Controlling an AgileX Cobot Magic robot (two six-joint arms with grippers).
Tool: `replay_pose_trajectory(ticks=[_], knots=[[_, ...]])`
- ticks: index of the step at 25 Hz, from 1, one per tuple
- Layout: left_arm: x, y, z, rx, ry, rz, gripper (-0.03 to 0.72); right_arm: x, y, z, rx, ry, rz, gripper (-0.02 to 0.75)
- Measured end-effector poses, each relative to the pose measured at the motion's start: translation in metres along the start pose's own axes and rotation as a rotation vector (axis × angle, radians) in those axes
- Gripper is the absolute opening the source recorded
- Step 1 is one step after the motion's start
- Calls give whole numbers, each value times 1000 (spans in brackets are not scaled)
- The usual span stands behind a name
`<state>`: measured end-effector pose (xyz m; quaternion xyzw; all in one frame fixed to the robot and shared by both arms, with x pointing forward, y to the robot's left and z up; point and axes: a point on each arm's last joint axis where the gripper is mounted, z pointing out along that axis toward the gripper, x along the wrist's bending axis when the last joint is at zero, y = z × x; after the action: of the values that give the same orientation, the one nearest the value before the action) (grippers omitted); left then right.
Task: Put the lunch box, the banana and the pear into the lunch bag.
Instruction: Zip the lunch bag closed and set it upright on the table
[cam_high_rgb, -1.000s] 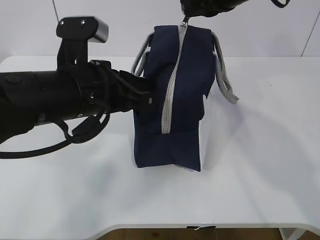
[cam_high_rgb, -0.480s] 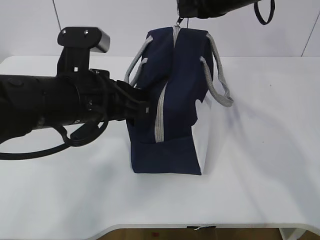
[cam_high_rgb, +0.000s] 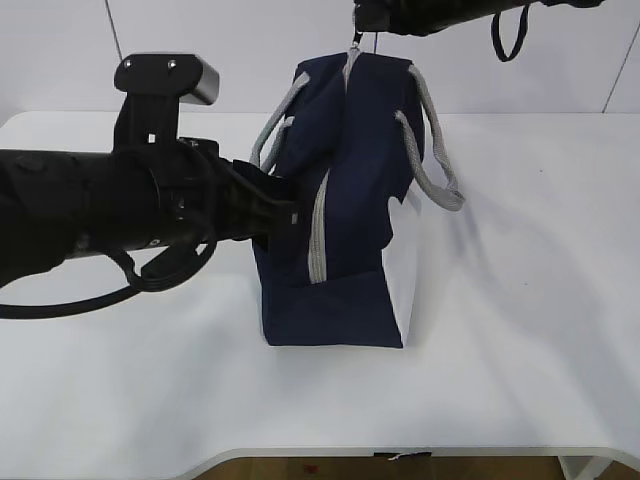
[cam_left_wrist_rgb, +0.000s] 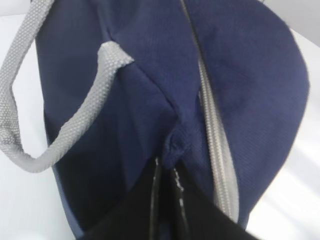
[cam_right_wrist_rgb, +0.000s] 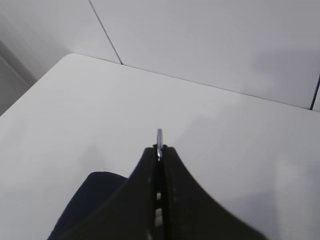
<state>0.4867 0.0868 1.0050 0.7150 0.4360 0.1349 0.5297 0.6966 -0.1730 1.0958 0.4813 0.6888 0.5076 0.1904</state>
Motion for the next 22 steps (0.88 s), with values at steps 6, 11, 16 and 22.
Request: replay_pose_trajectory(ticks=[6,11,16,22], knots=[[-1,2,0,-22,-13,0,-2,-19,-7,16,8,27,79,6],[-1,2,0,-22,-13,-2,-2,-33,-18,26,44,64,150,6],[-2,3,0,-36,-21,-2,-2,-40,-21,27,59,85,179,6],[-1,7,0,-78,-15,-90,78,-36,-17,25,74,147,159,6]])
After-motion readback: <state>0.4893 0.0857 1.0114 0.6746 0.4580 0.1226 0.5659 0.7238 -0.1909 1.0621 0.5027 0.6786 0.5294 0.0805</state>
